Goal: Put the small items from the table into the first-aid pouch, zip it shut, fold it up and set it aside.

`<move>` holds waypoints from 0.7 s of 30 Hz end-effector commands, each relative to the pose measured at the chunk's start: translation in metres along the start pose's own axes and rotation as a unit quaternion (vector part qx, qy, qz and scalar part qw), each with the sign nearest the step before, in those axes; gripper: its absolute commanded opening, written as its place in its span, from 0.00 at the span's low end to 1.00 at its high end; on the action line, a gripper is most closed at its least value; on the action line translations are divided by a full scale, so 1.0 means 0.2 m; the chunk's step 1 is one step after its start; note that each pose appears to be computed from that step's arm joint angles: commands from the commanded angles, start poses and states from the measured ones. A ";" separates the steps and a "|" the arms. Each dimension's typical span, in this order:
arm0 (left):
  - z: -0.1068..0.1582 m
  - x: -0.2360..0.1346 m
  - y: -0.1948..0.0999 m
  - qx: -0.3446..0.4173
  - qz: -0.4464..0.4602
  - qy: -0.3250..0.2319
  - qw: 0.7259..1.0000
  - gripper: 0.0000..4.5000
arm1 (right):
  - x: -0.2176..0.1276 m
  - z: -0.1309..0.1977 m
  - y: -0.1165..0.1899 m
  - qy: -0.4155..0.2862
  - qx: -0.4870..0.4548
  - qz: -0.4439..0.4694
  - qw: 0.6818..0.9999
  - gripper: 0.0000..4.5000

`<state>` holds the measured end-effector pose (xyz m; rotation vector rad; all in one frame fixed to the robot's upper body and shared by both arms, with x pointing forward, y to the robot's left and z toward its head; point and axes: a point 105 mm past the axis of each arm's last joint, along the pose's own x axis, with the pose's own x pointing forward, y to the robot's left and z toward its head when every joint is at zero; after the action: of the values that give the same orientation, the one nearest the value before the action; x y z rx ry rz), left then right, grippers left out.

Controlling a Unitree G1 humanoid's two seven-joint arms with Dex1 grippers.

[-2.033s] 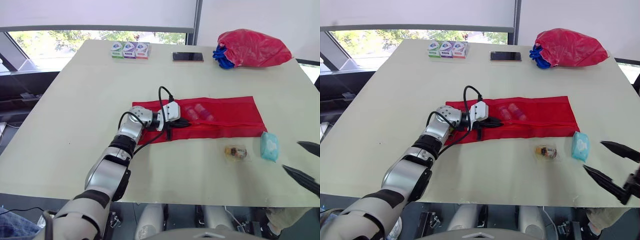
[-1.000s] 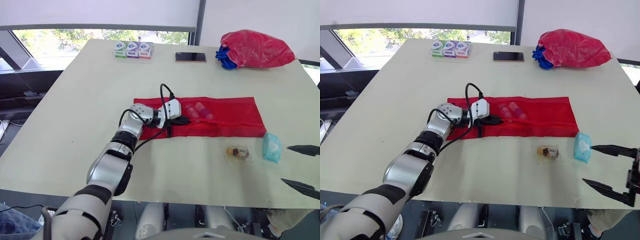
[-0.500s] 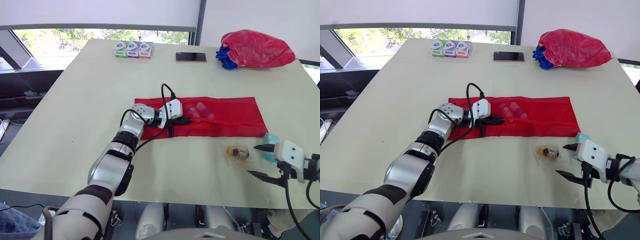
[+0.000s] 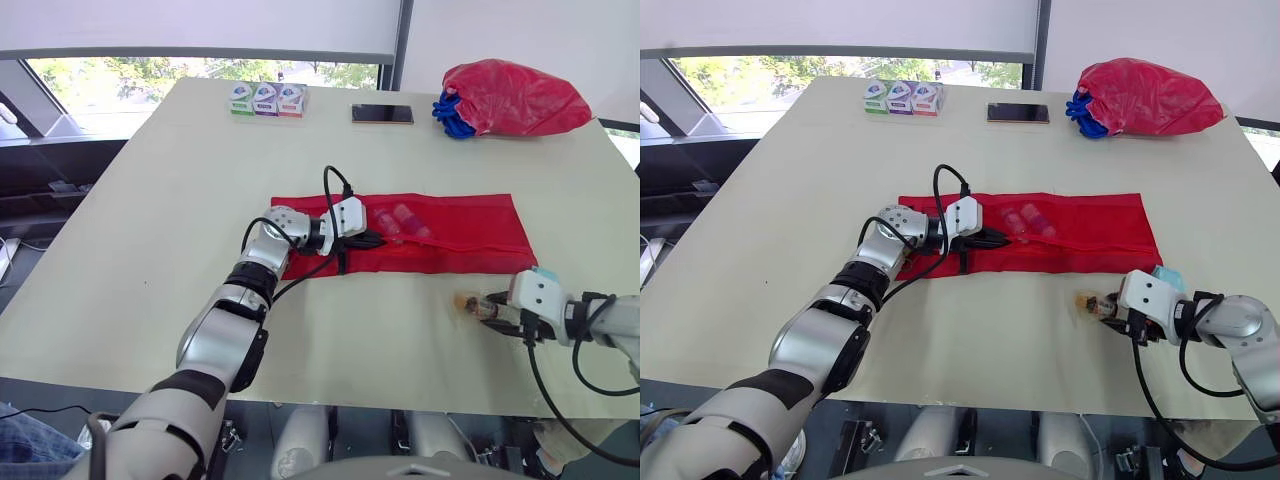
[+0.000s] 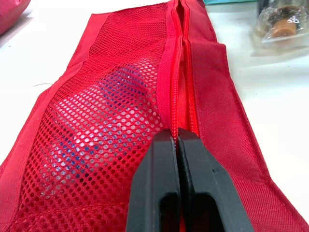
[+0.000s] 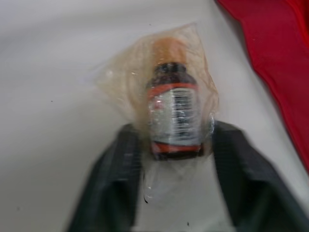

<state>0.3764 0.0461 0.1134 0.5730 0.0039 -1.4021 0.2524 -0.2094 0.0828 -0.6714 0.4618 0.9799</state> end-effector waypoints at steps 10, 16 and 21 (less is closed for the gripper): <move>0.09 0.00 0.03 0.017 0.010 -0.030 0.999 0.00 | 0.10 0.32 -0.04 -0.044 0.114 -0.052 0.991 0.19; 0.12 0.04 -0.02 0.019 -0.009 -0.048 0.999 0.00 | 0.26 0.45 -0.06 -0.036 0.128 -0.074 0.988 0.19; 0.17 0.08 -0.06 0.022 -0.023 -0.064 0.997 0.00 | 0.35 0.49 -0.09 -0.025 0.157 -0.104 0.982 0.19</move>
<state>0.3628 0.0278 0.1177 0.5240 -0.0394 -1.4553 0.3018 -0.1041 0.1053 -0.4013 0.5040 0.7651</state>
